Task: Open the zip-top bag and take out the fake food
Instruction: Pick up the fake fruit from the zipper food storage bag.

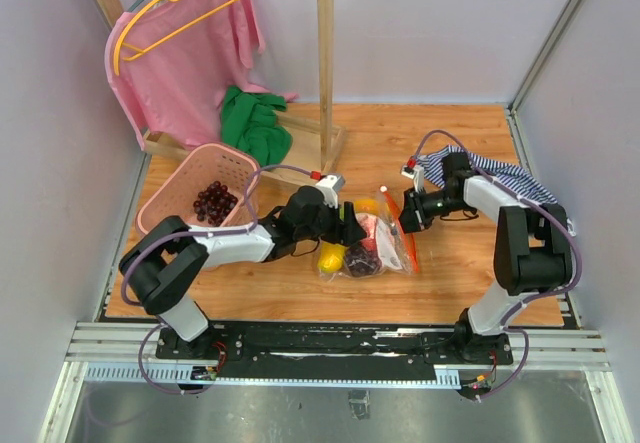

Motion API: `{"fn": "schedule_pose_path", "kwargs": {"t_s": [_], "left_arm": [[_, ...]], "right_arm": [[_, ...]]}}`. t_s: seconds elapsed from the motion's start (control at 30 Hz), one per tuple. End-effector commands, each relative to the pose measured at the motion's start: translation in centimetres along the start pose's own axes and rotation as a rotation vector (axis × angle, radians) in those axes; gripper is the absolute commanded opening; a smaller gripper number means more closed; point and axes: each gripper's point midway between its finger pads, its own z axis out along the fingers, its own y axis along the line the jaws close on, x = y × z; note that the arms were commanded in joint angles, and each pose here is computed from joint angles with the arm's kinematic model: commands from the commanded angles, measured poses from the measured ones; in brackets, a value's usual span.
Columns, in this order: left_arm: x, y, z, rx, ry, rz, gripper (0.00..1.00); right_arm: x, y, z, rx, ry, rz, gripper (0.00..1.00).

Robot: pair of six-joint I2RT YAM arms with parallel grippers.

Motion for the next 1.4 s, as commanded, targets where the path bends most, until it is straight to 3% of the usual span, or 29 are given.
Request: {"fn": "schedule_pose_path", "kwargs": {"t_s": [0.0,0.2,0.43,0.67,0.8,0.93,1.1,1.37], "left_arm": [[-1.2,0.5,-2.3,-0.035,-0.039,0.040,0.70],[-1.3,0.7,-4.2,-0.045,-0.056,0.034,0.69],[0.0,0.8,-4.4,-0.034,-0.040,-0.052,0.35],[1.2,-0.2,-1.1,0.016,0.031,-0.068,0.33],[2.4,1.5,0.9,-0.052,0.072,-0.062,0.30],[4.0,3.6,2.1,-0.125,0.116,-0.057,0.21],[6.7,5.7,2.7,-0.183,0.176,-0.075,0.14],[7.5,3.8,3.9,-0.072,0.191,-0.115,0.14]], "right_arm": [[-1.2,0.5,-1.8,0.012,-0.042,-0.098,0.04],[-0.9,0.8,-1.4,-0.033,-0.052,-0.042,0.07],[-0.7,0.9,-0.2,-0.113,-0.065,0.056,0.30],[-0.4,1.9,0.3,-0.184,-0.067,0.117,0.50],[0.8,0.6,1.2,-0.134,-0.025,0.171,0.54],[2.0,-1.3,2.1,-0.068,0.019,0.255,0.54],[1.9,-0.8,2.6,-0.104,0.010,0.294,0.57],[1.5,2.6,5.0,-0.233,0.061,0.269,0.62]]}}
